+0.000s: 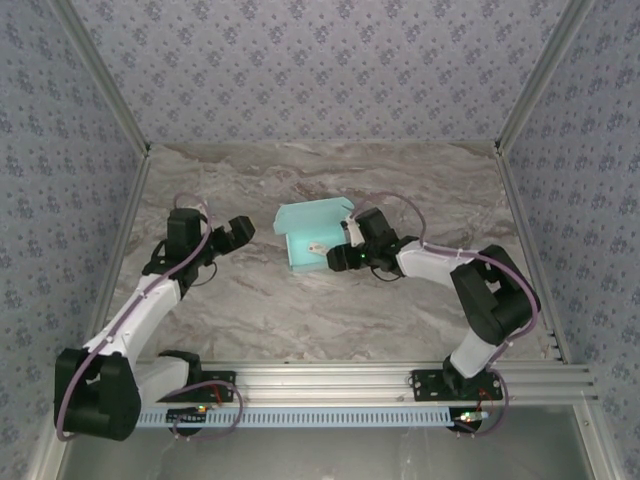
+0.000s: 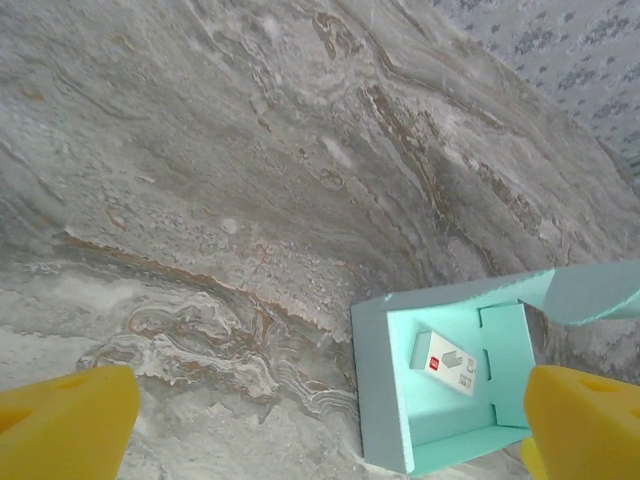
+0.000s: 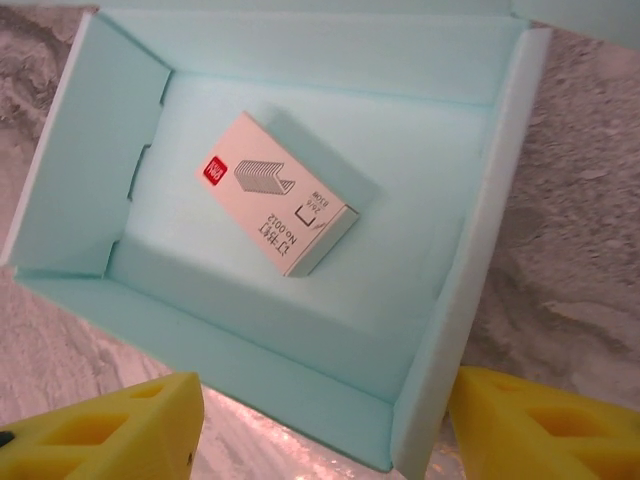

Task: Fold the paper box

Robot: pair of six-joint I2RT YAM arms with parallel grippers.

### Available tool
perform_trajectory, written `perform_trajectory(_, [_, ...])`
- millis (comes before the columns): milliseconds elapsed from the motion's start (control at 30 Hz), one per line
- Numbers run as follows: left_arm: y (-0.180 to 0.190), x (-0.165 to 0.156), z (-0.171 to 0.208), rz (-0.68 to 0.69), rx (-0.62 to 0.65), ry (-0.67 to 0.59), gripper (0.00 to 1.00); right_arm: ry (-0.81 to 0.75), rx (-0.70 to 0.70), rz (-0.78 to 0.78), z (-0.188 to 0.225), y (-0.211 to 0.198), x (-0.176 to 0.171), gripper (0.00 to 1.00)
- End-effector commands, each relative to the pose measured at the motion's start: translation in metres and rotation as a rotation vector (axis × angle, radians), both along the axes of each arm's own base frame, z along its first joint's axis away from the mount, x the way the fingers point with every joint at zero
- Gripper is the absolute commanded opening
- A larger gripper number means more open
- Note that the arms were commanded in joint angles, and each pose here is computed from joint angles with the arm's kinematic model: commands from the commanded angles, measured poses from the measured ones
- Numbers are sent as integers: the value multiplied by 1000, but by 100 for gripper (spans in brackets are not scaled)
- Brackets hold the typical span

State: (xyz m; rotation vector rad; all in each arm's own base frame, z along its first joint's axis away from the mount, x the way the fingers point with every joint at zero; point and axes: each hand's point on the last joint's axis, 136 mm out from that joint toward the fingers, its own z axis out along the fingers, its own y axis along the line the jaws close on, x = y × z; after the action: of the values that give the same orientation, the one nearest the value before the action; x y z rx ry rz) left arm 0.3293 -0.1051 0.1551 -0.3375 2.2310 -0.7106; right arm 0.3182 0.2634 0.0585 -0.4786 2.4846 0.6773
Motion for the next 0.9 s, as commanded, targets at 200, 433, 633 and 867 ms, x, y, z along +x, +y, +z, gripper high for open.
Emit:
perform_trajectory(200, [-40,7,-12,-158,35,-92,96,-160,-40,-21,51,-28,3,69])
perform_trajectory(433, [-66,5,-12,-285,215,-225,99,-282,-98,-82,84,-67,28,72])
perform_trajectory(633, [-68,12,-17,-326,321,-293,98,-474,-117,-74,106,-79,54,71])
perform_trajectory(867, [-69,23,-25,-373,402,-325,89,-467,-77,95,103,-58,67,69])
